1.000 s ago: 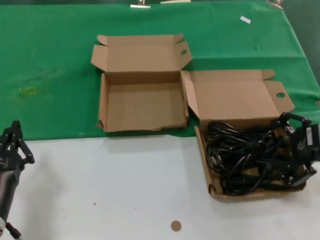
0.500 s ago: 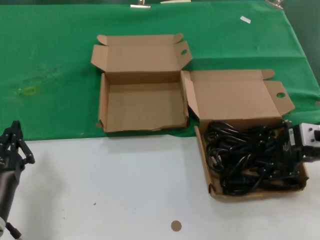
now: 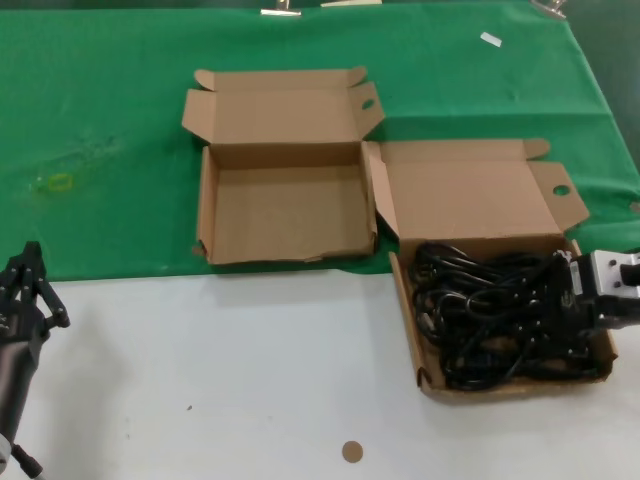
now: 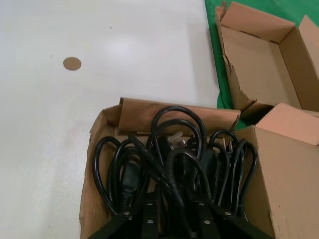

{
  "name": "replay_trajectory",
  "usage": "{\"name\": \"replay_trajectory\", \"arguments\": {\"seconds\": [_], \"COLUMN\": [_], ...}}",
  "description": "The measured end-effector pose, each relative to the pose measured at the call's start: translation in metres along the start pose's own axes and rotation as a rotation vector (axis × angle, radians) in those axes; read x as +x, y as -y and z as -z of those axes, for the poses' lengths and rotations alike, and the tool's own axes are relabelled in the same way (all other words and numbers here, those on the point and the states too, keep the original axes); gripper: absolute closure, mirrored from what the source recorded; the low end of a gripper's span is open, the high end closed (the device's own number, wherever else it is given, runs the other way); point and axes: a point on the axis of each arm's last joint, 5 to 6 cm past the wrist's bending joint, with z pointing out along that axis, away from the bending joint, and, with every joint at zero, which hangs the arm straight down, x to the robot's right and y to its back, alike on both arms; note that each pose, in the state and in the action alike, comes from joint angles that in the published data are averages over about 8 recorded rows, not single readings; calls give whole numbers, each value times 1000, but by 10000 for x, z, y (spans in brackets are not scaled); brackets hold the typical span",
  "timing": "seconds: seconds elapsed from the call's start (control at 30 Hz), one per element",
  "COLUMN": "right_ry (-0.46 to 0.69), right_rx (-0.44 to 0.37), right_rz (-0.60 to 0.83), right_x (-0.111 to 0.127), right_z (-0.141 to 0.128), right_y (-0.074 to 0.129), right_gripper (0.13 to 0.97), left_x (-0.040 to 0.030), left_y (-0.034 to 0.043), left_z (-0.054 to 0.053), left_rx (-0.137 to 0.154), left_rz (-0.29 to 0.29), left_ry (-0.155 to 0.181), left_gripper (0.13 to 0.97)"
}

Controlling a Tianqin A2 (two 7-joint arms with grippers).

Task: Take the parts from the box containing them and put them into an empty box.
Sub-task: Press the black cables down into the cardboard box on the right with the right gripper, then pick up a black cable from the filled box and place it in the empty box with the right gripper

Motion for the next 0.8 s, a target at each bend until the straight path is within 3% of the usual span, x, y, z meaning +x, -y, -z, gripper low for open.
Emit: {"name": "replay_trajectory", "arguments": {"seconds": [0.37,0.8], "right_ry": [-4,-22], "right_rx": [-11,-26], "right_rz": [11,45], "right_x": [15,123], "right_z": [51,345], "right_y": [63,253], "right_gripper": [905,938], "left_x": [0,0], "left_y": [0,0], "left_z": [0,0], "left_rx": [0,0], "left_rz": [0,0], "left_ry": [0,0], "left_gripper": [953,953]}}
